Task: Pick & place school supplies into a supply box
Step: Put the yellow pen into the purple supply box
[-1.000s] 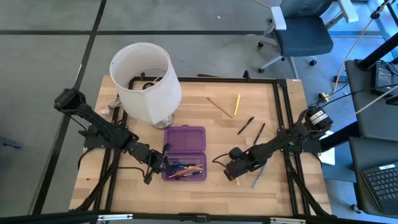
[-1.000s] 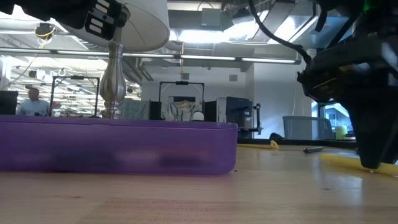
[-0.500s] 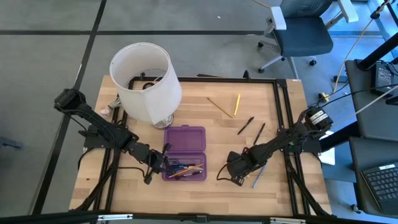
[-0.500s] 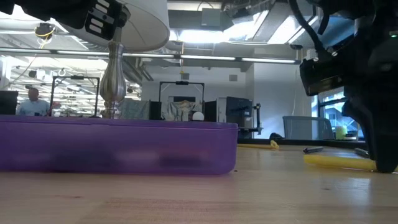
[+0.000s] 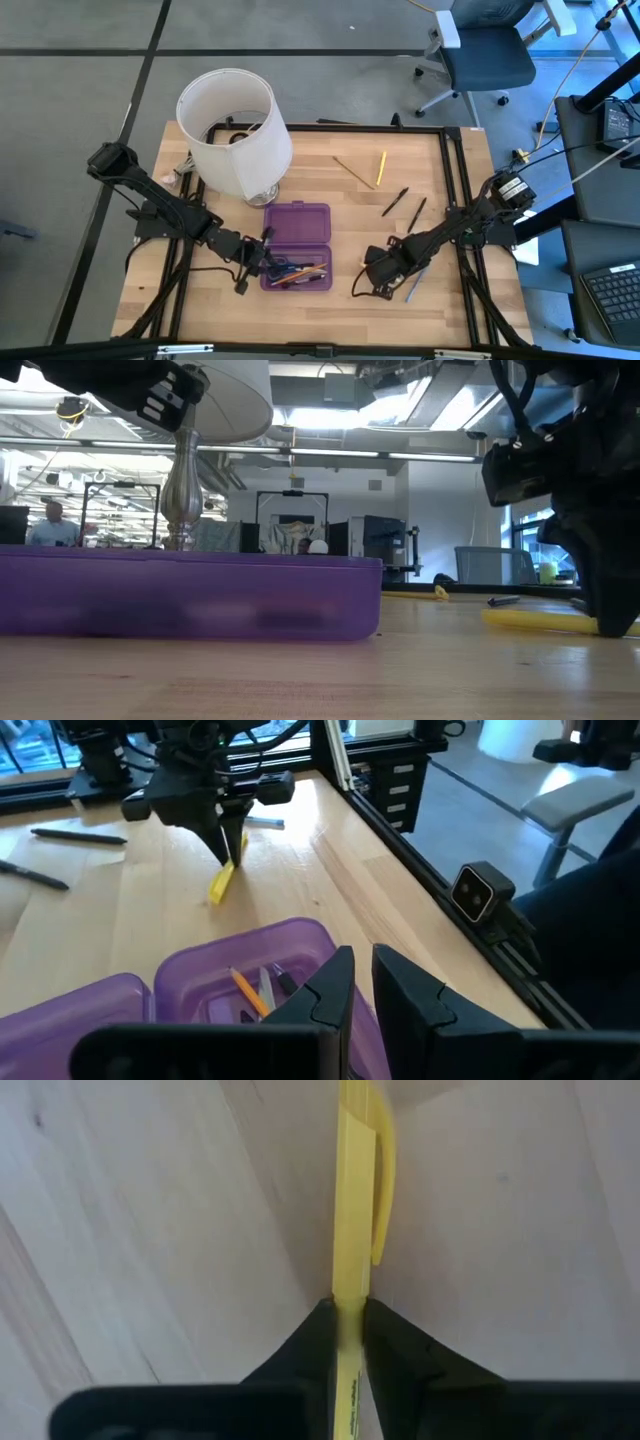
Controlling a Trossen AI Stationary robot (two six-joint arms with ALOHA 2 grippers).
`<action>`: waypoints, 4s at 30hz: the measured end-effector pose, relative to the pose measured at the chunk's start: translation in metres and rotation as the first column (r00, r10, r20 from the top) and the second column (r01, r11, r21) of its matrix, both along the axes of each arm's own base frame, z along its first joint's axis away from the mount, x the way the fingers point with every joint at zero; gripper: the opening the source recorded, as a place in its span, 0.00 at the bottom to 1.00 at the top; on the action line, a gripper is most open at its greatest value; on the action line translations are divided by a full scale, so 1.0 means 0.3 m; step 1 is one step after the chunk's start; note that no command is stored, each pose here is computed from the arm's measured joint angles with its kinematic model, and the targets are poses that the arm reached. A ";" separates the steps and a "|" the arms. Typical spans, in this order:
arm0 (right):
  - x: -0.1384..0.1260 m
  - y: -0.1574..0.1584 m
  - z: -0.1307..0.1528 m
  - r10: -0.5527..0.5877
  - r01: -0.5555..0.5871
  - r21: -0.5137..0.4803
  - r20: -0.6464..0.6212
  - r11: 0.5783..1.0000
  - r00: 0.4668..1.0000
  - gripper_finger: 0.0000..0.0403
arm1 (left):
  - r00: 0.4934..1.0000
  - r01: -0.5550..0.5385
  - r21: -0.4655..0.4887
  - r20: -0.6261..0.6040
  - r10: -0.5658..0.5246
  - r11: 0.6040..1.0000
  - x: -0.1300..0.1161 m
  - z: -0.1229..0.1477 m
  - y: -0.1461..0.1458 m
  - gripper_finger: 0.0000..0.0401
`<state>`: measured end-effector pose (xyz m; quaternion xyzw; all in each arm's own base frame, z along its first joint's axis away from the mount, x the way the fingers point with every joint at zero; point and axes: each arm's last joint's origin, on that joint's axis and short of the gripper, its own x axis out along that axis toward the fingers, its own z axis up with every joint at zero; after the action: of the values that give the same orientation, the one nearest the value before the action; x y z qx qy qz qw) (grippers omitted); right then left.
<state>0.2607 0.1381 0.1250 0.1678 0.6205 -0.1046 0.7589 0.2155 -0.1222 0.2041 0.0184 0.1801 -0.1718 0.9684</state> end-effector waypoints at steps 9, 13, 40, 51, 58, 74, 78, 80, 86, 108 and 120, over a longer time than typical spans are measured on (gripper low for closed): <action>0.030 0.013 0.027 0.073 -0.069 -0.055 0.062 0.996 0.995 0.11 | 0.993 -0.117 -0.040 -0.006 0.117 0.992 0.003 0.001 0.009 0.08; 0.054 0.009 0.043 0.064 -0.045 -0.141 0.130 0.989 0.989 0.11 | 0.985 -0.172 -0.024 0.007 0.172 0.985 0.005 0.002 0.014 0.08; 0.047 -0.004 0.078 0.171 -0.121 -0.281 0.162 0.952 0.972 0.12 | 0.981 -0.190 -0.040 0.034 0.192 0.981 0.008 0.011 0.015 0.08; 0.127 0.024 0.225 0.243 -0.047 -0.342 0.558 0.938 0.793 0.12 | 0.964 -0.255 -0.049 0.065 0.258 0.966 0.020 0.020 0.034 0.16; 0.191 0.056 0.338 0.407 -0.042 -0.452 0.754 0.891 0.516 0.12 | 0.950 -0.264 -0.141 0.131 0.283 0.954 0.068 0.023 0.048 0.30; 0.206 0.064 0.387 0.481 -0.011 -0.518 0.786 0.855 0.388 0.12 | 0.881 -0.152 -0.129 0.432 0.193 0.980 0.157 0.000 0.028 0.43; 0.206 0.064 0.387 0.478 -0.015 -0.513 0.788 0.858 0.387 0.12 | 0.868 -0.162 -0.121 0.454 0.200 0.979 0.158 0.007 0.034 0.45; 0.206 0.064 0.387 0.479 -0.018 -0.513 0.788 0.858 0.386 0.12 | 0.859 -0.160 -0.134 0.470 0.205 0.978 0.158 0.014 0.036 0.46; 0.209 0.058 0.387 0.476 -0.013 -0.511 0.789 0.859 0.389 0.12 | 0.833 -0.169 -0.152 0.506 0.223 0.974 0.160 0.029 0.048 0.47; 0.238 -0.002 0.388 0.419 0.003 -0.458 0.816 0.889 0.399 0.12 | 0.800 -0.192 -0.098 0.561 0.213 0.977 0.181 0.065 0.053 0.39; 0.239 0.007 0.387 0.459 -0.103 -0.454 0.814 0.885 0.357 0.12 | 0.803 -0.184 -0.078 0.563 0.196 0.980 0.181 0.063 0.050 0.15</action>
<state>0.3323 0.1403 0.2412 -0.0413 0.1031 0.0359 0.9932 0.2699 -0.1071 0.2230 0.0412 -0.1167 -0.0626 0.9903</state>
